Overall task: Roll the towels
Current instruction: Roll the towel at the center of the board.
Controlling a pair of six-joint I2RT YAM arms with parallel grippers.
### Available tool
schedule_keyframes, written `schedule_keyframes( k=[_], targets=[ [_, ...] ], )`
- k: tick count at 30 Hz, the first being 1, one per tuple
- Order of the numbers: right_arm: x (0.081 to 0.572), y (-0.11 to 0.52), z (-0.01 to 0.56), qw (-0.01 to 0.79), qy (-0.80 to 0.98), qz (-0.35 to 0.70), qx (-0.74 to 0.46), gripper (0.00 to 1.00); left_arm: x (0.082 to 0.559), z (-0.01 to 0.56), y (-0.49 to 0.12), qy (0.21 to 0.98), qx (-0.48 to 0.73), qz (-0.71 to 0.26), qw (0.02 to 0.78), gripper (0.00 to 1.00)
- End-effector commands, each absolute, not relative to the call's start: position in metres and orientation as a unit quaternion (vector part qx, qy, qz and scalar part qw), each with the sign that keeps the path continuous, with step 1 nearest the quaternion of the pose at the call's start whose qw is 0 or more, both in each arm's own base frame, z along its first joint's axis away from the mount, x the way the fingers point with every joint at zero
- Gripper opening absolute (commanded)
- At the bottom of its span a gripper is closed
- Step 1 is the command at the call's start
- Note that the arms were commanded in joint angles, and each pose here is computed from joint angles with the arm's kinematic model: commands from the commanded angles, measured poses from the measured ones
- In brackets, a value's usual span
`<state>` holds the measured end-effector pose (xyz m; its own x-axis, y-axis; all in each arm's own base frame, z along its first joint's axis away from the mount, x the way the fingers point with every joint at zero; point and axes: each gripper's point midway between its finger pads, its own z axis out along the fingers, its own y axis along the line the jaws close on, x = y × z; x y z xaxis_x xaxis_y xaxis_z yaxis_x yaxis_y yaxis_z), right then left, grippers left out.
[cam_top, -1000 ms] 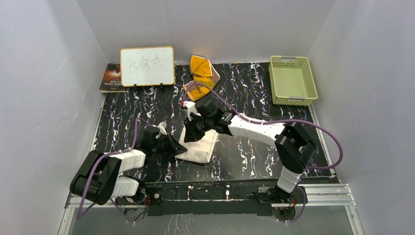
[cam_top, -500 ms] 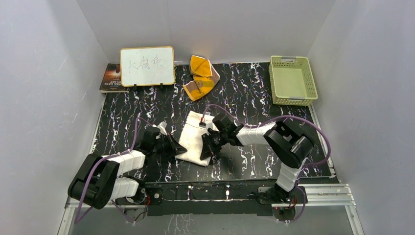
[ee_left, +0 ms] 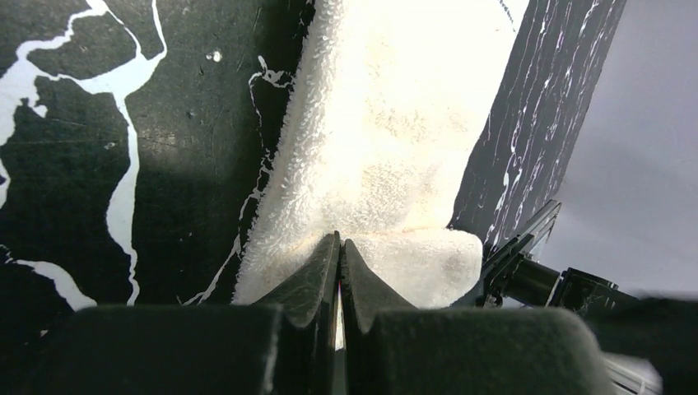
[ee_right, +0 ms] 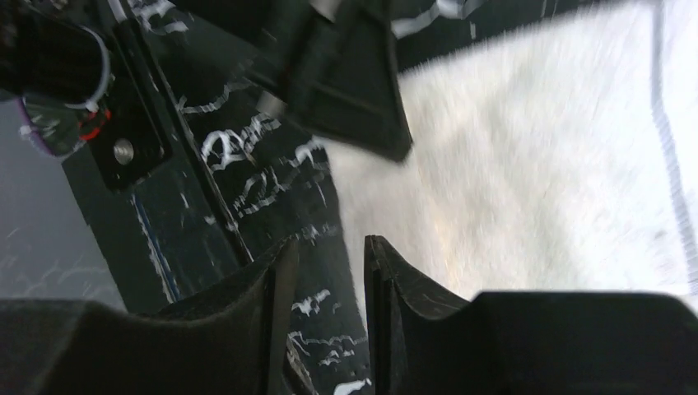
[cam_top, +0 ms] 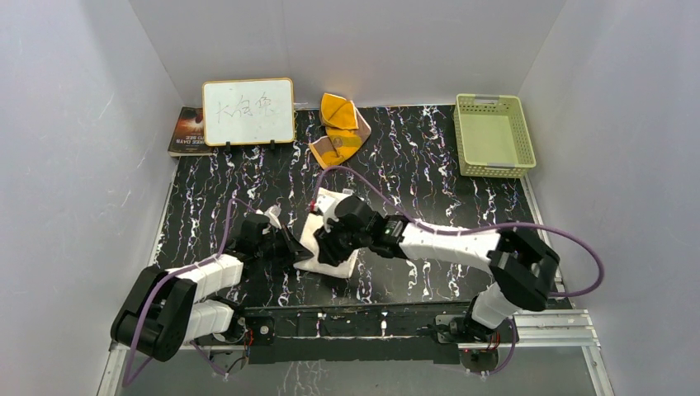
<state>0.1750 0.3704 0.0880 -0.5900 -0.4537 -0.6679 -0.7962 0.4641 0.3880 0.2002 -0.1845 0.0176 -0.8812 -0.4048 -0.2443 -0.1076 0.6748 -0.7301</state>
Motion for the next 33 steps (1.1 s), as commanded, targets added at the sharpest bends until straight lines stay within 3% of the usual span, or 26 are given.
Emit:
schedule_keyframes(
  k=[1,8,17,33],
  targets=[
    [0.194,0.384,0.143,0.400,0.769,0.227,-0.445,0.33,0.171,-0.014,-0.161,0.928,-0.150,-0.303,0.154,0.00],
    [0.175,0.399,0.116,0.399,0.735,0.107,-0.538,0.40,0.169,-0.013,-0.164,0.927,-0.142,-0.313,0.149,0.00],
    [0.176,0.400,0.084,0.385,0.716,0.035,-0.581,0.45,0.167,-0.014,-0.166,0.928,-0.135,-0.317,0.142,0.00],
    [0.162,0.401,0.042,0.350,0.714,0.038,-0.605,0.43,0.168,-0.014,-0.168,0.930,-0.128,-0.317,0.132,0.00]
  ],
)
